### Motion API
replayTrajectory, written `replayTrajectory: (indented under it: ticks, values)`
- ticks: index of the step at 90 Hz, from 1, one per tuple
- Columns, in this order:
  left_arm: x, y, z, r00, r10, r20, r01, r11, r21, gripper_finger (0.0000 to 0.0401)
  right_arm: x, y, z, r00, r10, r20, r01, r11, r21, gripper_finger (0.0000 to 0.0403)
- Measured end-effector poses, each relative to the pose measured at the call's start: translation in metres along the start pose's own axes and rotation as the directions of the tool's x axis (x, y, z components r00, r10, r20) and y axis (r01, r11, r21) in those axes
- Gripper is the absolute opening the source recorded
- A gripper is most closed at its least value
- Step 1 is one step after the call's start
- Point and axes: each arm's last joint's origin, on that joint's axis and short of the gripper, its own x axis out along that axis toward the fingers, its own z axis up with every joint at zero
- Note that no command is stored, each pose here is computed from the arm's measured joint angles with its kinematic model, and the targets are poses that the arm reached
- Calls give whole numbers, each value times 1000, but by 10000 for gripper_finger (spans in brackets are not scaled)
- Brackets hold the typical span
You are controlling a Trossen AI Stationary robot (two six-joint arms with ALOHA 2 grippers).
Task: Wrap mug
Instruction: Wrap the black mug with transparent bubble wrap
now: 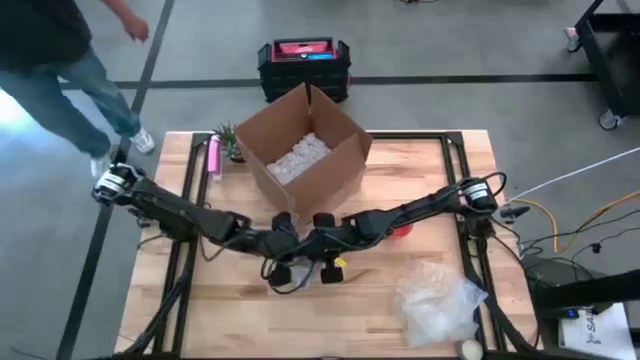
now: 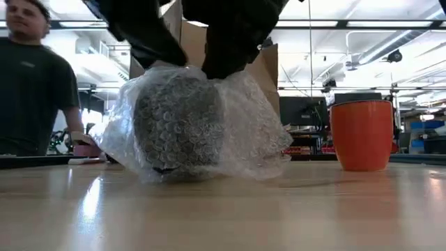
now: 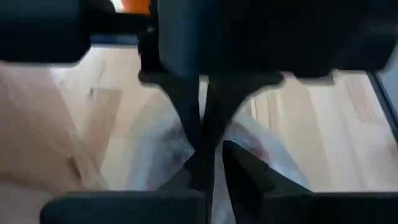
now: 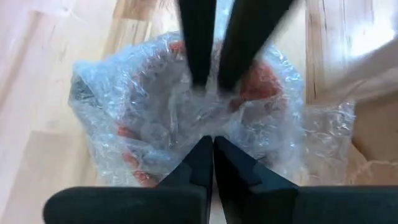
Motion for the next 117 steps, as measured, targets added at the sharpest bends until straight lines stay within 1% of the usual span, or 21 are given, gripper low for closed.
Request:
replayTrajectory:
  ticks: [5,10,18,22,28,35,40,47,54,59,64,81,96,104,117]
  values:
    - [-16,3,0,1000,-2,-16,2,999,-35,20,-1,0,0,1000,1,3,-1,1000,0,2]
    - [-28,6,-6,997,14,-74,-19,997,-70,20,-2,0,1,1000,1,11,-1,1000,1,2]
    - [-40,6,-23,985,32,-172,-53,992,-117,20,-2,0,1,1000,1,9,-1,1000,0,2]
    - [-42,5,-33,980,41,-197,-67,989,-130,20,-2,0,1,1000,1,11,-1,1000,0,2]
    - [-38,3,-47,982,30,-188,-59,987,-149,20,-2,0,1,1000,1,14,-1,1000,0,2]
    - [-26,2,-64,988,7,-157,-31,988,-154,20,-2,0,2,1000,1,20,-1,1000,-6,2]
    - [-17,2,-71,994,-7,-105,-10,987,-157,20,-2,0,2,1000,1,24,-1,1000,-11,2]
    - [-7,-1,-69,999,-41,19,44,988,-147,20,-2,0,3,1000,1,31,-1,1000,-11,2]
    - [-2,-5,-60,988,-78,131,93,989,-112,20,-2,0,3,999,1,34,-1,1000,-12,2]
    - [-1,-6,-54,981,-88,173,105,990,-92,20,-2,0,3,999,1,34,-1,1000,-9,2]
    - [0,-9,-47,978,-92,188,107,992,-69,20,-1,0,3,999,1,37,-1,1000,-4,2]
    - [8,-15,-36,983,-79,167,79,997,11,20,7,0,1,1000,3,29,-3,1000,2,2]
    - [30,-11,-43,994,-35,108,33,999,19,20,8,1,2,999,4,42,-4,1000,5,2]
    - [40,-9,-48,996,-19,87,19,1000,0,20,4,0,4,999,4,52,-5,1000,10,2]
    - [48,-9,-53,999,-4,54,5,1000,-8,20,-18,0,18,999,9,54,-10,1000,13,2]
